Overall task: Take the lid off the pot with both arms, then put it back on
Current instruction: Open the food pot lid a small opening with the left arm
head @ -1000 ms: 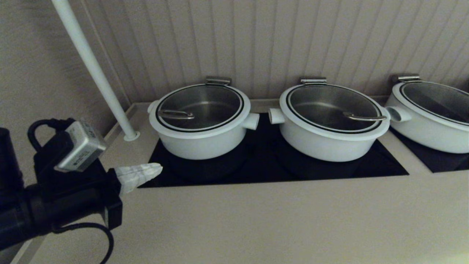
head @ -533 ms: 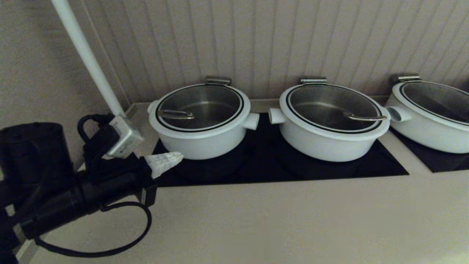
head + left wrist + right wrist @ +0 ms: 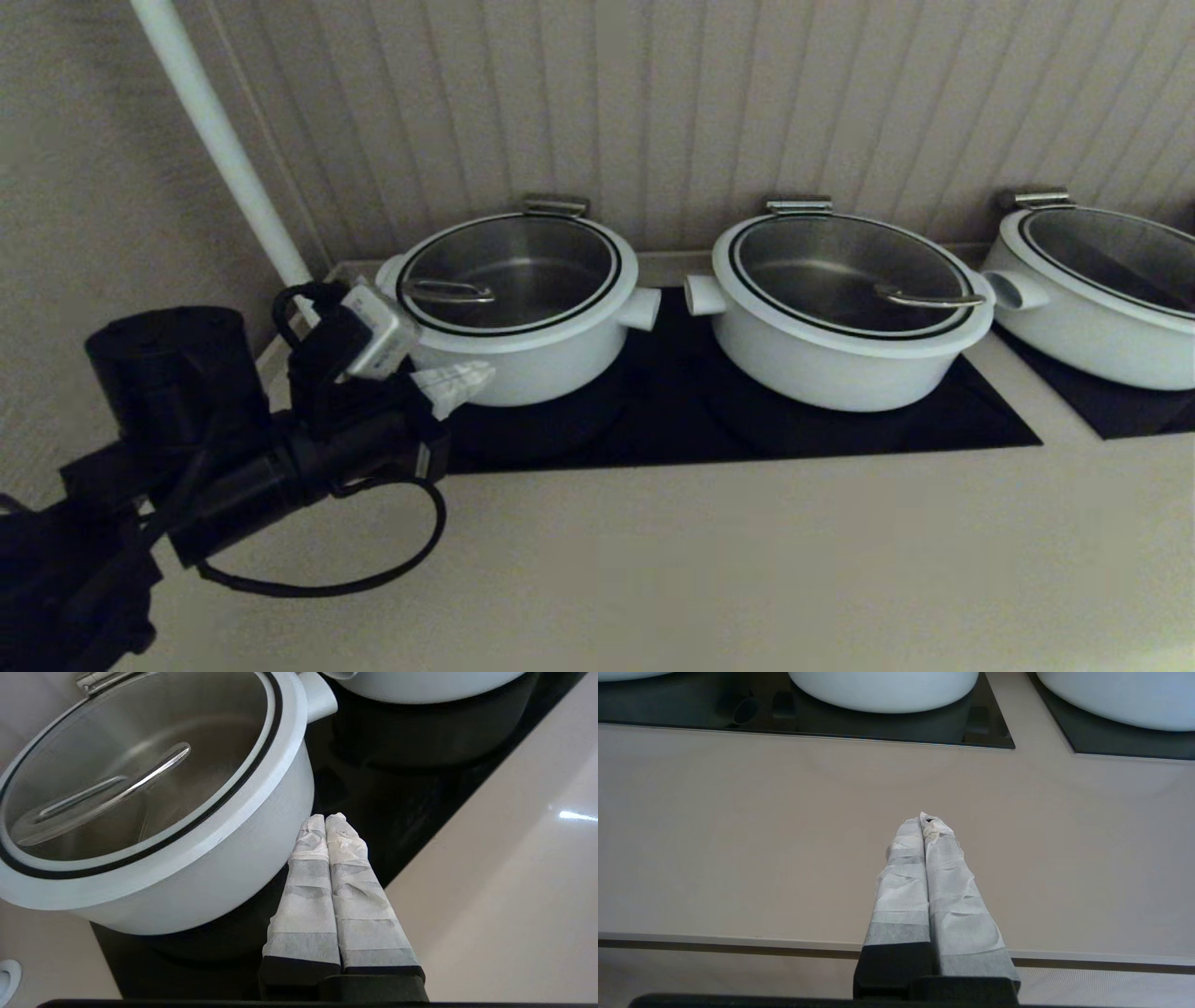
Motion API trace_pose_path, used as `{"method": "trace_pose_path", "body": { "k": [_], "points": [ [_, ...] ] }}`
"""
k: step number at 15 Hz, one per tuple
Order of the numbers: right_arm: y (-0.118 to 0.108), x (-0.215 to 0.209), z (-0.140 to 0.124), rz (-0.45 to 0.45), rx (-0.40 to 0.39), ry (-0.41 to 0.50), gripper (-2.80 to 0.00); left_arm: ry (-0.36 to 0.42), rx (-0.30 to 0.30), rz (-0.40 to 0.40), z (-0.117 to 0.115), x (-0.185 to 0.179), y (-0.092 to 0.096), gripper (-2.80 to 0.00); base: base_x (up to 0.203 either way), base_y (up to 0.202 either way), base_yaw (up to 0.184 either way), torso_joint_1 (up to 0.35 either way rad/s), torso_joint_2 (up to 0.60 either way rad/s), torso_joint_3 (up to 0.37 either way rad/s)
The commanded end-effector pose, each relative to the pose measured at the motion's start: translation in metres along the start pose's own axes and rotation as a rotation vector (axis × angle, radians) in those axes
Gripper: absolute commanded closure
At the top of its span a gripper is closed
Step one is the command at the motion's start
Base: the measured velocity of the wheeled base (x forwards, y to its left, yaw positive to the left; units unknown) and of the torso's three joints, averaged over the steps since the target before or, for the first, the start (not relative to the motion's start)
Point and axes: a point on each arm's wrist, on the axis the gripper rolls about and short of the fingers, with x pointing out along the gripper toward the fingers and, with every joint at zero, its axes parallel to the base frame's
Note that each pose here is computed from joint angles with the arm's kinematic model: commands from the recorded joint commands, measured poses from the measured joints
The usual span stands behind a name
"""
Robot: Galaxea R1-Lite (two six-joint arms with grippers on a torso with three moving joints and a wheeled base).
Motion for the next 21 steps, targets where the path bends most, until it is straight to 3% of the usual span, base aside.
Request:
{"method": "trace_pose_path", "body": {
  "k": [1, 14, 21],
  "points": [
    [0.0, 0.0, 0.0, 0.001, -0.001, 0.0, 0.0, 0.009, -0.001, -0.003, -0.003, 0.004, 0.0, 0.0, 0.0, 0.0, 0.0, 0.0, 0.0, 0.0],
    [0.0, 0.0, 0.0, 0.001, -0.001, 0.0, 0.0, 0.012, 0.003, 0.078, 0.001, 0.021, 0.011, 0.0, 0.0, 0.0, 0.0, 0.0, 0.0, 0.0],
    [0.0, 0.0, 0.0, 0.001, -0.001, 0.0, 0.0, 0.004, 0.006, 0.127, 0.002, 0.027, 0.027, 0.0, 0.0, 0.0, 0.0, 0.0, 0.0, 0.0]
  ]
}}
